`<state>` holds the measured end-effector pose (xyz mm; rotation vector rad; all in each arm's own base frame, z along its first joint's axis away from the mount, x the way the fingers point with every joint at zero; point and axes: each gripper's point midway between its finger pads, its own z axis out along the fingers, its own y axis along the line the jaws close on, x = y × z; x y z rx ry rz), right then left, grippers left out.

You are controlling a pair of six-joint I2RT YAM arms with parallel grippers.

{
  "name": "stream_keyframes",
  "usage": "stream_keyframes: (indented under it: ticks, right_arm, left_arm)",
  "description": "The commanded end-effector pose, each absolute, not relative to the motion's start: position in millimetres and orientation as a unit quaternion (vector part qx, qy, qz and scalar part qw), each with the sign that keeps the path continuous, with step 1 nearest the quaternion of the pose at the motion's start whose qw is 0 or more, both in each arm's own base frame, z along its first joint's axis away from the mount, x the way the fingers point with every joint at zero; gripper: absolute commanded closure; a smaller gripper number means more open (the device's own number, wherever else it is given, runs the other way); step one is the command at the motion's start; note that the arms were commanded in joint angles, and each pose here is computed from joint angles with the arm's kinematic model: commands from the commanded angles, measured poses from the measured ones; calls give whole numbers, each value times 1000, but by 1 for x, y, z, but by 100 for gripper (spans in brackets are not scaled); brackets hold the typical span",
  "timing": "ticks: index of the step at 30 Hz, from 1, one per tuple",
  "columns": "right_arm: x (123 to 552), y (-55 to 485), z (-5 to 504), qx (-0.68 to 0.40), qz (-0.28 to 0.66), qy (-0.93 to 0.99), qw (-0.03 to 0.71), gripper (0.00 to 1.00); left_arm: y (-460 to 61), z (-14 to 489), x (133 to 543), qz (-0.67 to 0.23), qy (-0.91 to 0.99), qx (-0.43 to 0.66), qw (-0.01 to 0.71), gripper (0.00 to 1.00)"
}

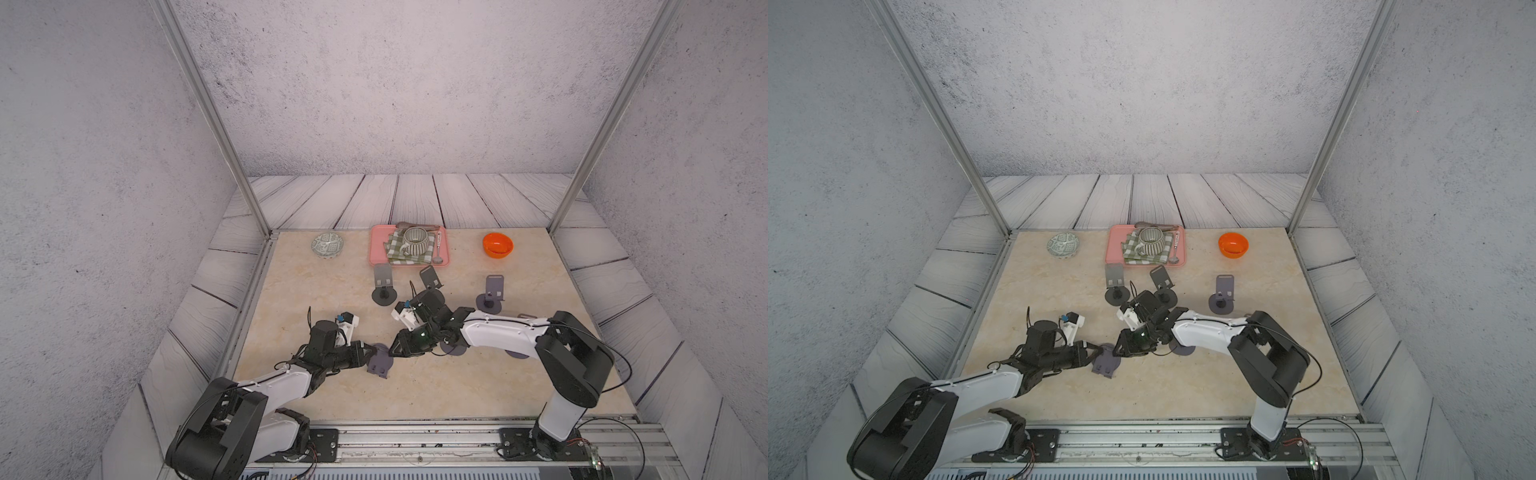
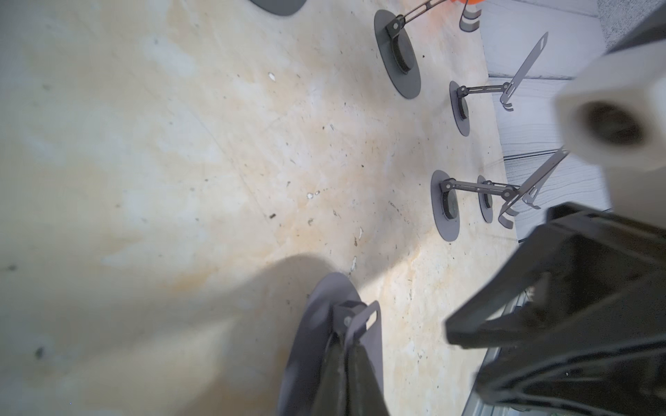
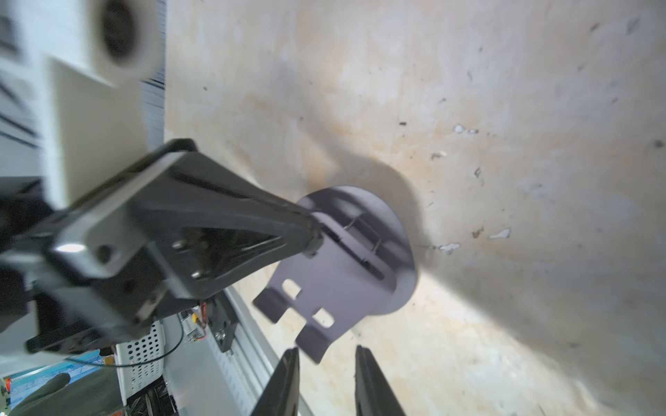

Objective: Open the phone stand
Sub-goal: Pick up the phone stand at the center of the board, then open the phone stand.

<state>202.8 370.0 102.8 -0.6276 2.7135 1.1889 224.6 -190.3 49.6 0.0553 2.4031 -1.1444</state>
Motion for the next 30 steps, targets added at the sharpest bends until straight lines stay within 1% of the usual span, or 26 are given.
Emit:
stream_keyframes:
  ticks: [1, 4, 7, 11, 12, 15, 20, 26, 30]
  right_arm:
    - [210, 347, 154, -220, 376, 893, 111, 69]
    - [214, 326, 189, -211, 373, 889, 158, 69]
    - [209, 312, 209, -206, 377, 884, 182, 66]
    - [199, 308, 219, -195, 410, 870, 193, 62]
    - [198, 307, 220, -191, 419, 865, 200, 59]
    - [192, 308, 225, -194, 443, 850, 208, 58]
    - [182, 316, 233, -204, 490, 824, 200, 58]
    - [177, 324, 248, -216, 533, 791, 207, 59]
    - [178, 328, 241, -210, 542, 789, 199, 59]
  left_arm:
    - [-185, 48, 221, -412, 883, -15, 226, 100]
    - [-193, 84, 233, -445, 861, -30, 244, 100]
    - [-200, 133, 245, -483, 832, -39, 271, 100]
    - [-205, 187, 250, -529, 795, -51, 293, 100]
    - [-206, 197, 250, -541, 786, -56, 295, 100]
    - [-207, 223, 248, -574, 760, -68, 295, 100]
    - [-212, 249, 239, -614, 732, -60, 290, 100]
    - [-216, 260, 231, -616, 728, -41, 298, 100]
    - [-222, 265, 226, -622, 724, -28, 297, 100]
